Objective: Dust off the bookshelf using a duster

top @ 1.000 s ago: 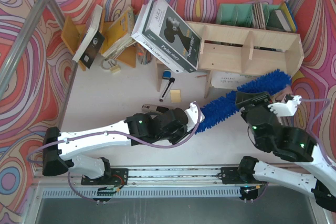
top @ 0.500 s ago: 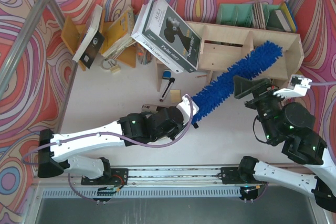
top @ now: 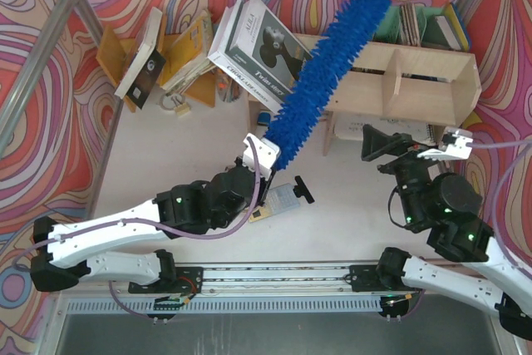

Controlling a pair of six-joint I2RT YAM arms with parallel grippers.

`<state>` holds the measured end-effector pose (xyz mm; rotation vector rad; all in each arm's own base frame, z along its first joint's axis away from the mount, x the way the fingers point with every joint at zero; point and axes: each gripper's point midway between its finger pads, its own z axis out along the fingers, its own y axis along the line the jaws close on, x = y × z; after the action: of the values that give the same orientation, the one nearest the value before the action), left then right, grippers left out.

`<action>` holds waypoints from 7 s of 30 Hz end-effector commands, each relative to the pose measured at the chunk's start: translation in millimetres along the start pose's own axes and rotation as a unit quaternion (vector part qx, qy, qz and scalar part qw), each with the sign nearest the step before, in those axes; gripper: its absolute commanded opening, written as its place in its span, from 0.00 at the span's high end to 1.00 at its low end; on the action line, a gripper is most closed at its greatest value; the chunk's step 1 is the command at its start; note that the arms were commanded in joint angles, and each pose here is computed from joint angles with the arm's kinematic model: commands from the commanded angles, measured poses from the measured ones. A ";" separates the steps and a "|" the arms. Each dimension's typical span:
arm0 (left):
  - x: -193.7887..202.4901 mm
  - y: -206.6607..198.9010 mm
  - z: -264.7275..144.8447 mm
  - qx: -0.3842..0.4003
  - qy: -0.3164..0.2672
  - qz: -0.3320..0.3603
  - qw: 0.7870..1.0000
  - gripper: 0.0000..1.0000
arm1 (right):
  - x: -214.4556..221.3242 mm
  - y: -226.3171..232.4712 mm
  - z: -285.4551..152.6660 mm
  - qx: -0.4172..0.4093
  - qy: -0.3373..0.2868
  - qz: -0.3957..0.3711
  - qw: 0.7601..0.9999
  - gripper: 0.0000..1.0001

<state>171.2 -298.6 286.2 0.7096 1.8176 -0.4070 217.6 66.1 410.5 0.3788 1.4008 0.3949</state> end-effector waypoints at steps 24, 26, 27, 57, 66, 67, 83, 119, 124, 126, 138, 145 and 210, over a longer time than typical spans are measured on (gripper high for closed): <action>-81.6 -22.6 -7.1 -0.037 -0.025 -0.327 0.944 1.00 | 161.6 -51.4 20.8 0.028 0.009 -0.187 0.982 0.11; -91.6 -25.5 -6.9 -0.036 -0.025 -0.330 0.943 1.00 | 163.8 -54.1 21.4 0.037 0.012 -0.190 0.981 0.11; -94.1 -26.4 -5.5 -0.039 -0.022 -0.329 0.943 1.00 | 166.2 -54.8 21.6 0.039 0.017 -0.191 0.981 0.11; -51.5 -43.1 45.3 -0.025 0.080 -0.397 0.914 1.00 | 176.6 -66.7 26.3 0.074 0.031 -0.215 0.973 0.10; -52.5 -42.7 50.3 -0.014 0.092 -0.387 0.917 1.00 | 178.1 -69.1 27.5 0.079 0.034 -0.218 0.972 0.10; -57.2 -35.8 46.5 -0.023 0.081 -0.383 0.920 1.00 | 178.2 -69.3 27.4 0.079 0.034 -0.219 0.972 0.10; -77.3 11.9 11.8 -0.062 -0.006 -0.379 0.923 1.00 | 182.8 -71.5 29.8 0.086 0.042 -0.227 0.969 0.10; -52.4 -8.1 36.2 -0.033 0.028 -0.385 0.922 1.00 | 185.1 -74.9 30.6 0.095 0.048 -0.229 0.968 0.09; -38.3 -34.3 53.2 0.000 0.071 -0.385 0.920 1.00 | 184.4 -75.8 30.4 0.097 0.048 -0.229 0.967 0.10; -34.3 -46.9 59.5 0.018 0.090 -0.383 0.919 1.00 | 184.5 -76.4 30.1 0.098 0.048 -0.229 0.967 0.10; -48.7 -42.7 54.0 0.024 0.076 -0.359 0.930 1.00 | 184.8 -77.7 30.2 0.100 0.049 -0.228 0.967 0.10; -74.1 -9.6 32.8 0.019 -0.031 -0.309 0.950 1.00 | 185.6 -76.7 30.8 0.099 0.051 -0.229 0.967 0.10; 64.4 134.9 103.3 -0.120 -0.197 0.190 0.954 1.00 | 206.5 -83.3 40.9 0.120 0.088 -0.274 0.950 0.09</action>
<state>318.5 -238.5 171.1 0.8147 1.3735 -0.0358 284.7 92.6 186.5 0.1000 1.6791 -0.2114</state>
